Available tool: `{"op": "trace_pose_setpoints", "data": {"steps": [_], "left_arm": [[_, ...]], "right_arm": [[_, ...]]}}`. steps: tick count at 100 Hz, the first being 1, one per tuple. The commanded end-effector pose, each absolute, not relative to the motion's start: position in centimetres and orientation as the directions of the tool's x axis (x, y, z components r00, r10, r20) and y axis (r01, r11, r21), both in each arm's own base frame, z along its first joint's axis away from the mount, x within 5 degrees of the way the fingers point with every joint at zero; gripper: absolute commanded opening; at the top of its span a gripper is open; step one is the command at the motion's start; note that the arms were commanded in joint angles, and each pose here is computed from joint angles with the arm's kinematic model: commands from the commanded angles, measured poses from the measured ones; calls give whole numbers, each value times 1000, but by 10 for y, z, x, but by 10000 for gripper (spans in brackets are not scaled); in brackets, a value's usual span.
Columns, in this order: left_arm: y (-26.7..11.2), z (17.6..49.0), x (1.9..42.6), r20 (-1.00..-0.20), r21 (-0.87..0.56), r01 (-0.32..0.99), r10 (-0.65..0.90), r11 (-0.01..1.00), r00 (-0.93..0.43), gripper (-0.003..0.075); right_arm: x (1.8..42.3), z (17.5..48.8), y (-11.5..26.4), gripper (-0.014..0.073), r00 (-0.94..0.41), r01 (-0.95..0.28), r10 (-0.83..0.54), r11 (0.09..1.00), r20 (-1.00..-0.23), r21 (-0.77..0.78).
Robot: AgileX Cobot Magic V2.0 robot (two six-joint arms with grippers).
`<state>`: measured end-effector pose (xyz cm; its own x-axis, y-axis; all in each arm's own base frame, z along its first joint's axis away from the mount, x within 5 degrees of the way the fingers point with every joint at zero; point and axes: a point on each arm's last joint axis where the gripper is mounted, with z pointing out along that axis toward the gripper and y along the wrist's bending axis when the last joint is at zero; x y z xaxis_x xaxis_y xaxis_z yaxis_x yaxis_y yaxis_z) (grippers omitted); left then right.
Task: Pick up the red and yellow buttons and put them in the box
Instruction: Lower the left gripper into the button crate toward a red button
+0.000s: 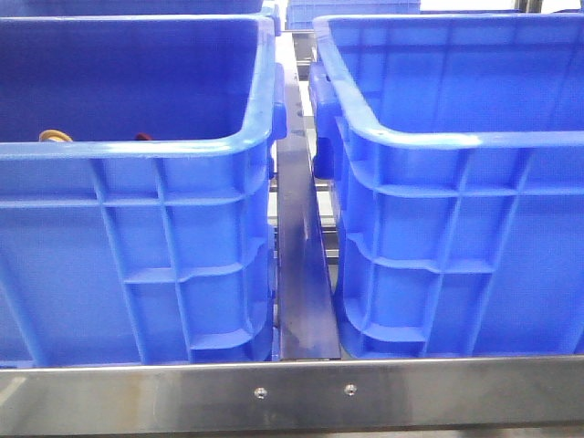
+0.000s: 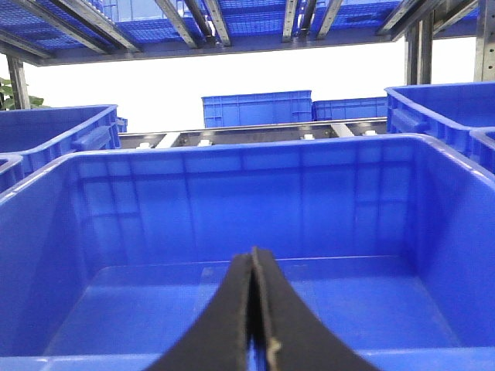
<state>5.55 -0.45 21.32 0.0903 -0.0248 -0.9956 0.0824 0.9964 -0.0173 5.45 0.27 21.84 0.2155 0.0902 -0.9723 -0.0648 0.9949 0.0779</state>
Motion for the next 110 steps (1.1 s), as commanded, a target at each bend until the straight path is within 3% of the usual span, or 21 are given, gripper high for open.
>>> {"op": "trace_pose_setpoints", "data": {"steps": [1, 28, 46, 76, 90, 110], "left_arm": [[-5, 207, 54, -987, -26, 96, -40, 995, 155, -19], [-5, 209, 54, -986, -26, 96, -41, 995, 161, -19], [-4, 241, 49, -984, -44, 90, -59, 995, 169, -19], [-3, 326, 59, -992, -66, 50, -60, 997, -110, -19], [-4, 359, 86, -946, -32, 32, -20, 999, -325, -19], [-7, 389, 126, -880, -23, 20, -11, 1000, -474, -19]], "right_arm": [[49, 231, 2, -104, 332, -71, 96, 995, -938, 76], [49, 231, 2, -104, 332, -71, 96, 995, -938, 76], [49, 231, 2, -104, 332, -71, 96, 995, -938, 76], [49, 231, 2, -104, 332, -71, 96, 995, -938, 76], [49, 231, 2, -104, 332, -71, 96, 995, -938, 76], [49, 231, 2, -104, 332, -71, 96, 995, -938, 76]]}}
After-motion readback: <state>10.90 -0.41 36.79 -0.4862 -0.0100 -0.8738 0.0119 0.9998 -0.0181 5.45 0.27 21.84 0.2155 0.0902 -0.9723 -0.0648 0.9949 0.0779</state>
